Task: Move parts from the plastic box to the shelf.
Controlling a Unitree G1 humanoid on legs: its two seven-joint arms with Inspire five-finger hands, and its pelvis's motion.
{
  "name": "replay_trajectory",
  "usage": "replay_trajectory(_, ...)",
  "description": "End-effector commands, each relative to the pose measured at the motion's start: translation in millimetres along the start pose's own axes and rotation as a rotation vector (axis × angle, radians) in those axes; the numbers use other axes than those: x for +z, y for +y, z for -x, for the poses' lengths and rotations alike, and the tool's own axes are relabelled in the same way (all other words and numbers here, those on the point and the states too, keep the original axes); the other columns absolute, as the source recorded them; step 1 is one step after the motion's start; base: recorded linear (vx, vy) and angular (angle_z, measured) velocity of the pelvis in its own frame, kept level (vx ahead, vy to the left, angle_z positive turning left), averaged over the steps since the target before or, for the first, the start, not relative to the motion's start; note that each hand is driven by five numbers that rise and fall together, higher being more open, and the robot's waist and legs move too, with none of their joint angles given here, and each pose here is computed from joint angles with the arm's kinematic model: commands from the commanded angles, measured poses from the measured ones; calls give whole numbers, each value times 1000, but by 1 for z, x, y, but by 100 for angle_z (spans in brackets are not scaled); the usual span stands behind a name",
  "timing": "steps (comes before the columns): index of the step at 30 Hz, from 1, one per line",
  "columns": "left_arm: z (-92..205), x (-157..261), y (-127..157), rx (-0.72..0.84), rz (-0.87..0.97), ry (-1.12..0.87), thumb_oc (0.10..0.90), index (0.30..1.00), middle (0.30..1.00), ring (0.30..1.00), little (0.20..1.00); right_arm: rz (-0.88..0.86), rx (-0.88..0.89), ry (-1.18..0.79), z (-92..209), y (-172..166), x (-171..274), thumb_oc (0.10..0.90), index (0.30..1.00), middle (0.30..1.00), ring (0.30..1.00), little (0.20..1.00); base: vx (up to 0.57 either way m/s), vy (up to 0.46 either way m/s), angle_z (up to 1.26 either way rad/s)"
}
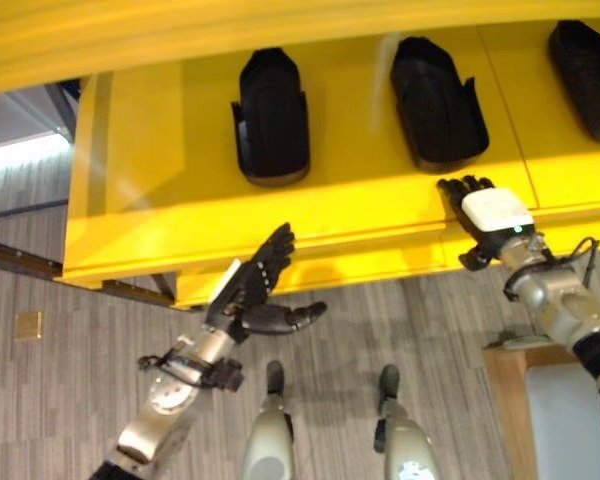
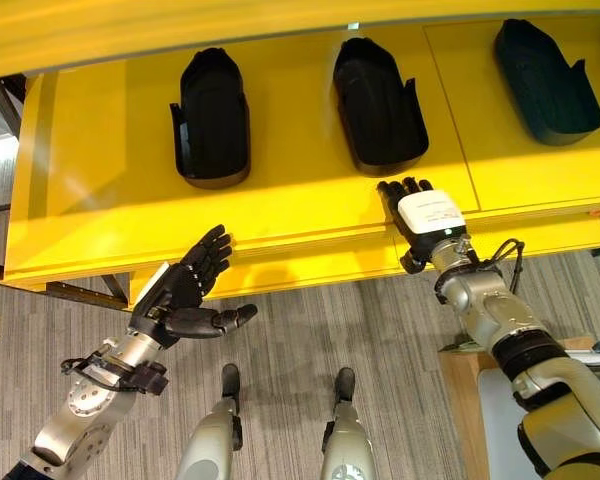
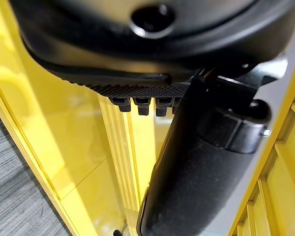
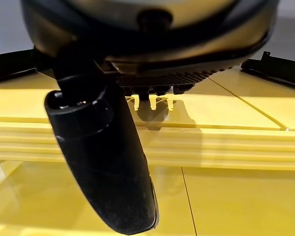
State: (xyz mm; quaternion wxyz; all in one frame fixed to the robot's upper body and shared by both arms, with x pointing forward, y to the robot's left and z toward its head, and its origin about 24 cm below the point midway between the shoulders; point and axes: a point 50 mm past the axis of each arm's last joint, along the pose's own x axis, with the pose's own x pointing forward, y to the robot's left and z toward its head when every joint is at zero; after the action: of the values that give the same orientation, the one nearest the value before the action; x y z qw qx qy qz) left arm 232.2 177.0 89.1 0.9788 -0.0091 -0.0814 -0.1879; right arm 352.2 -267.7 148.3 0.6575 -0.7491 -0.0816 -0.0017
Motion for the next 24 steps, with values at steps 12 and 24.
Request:
replay_trajectory(12,-9,37,-4,-8,15,-227,900,1000,1000,1000,1000,-8,-183,23,-25,-59,-5,900,1000,1000,1000,1000,4,1,1)
replay_trajectory(24,-9,38,-3,5,15,-235,900,1000,1000,1000,1000,-16,-179,29,-27,-59,-5,900,1000,1000,1000,1000,1,3,1)
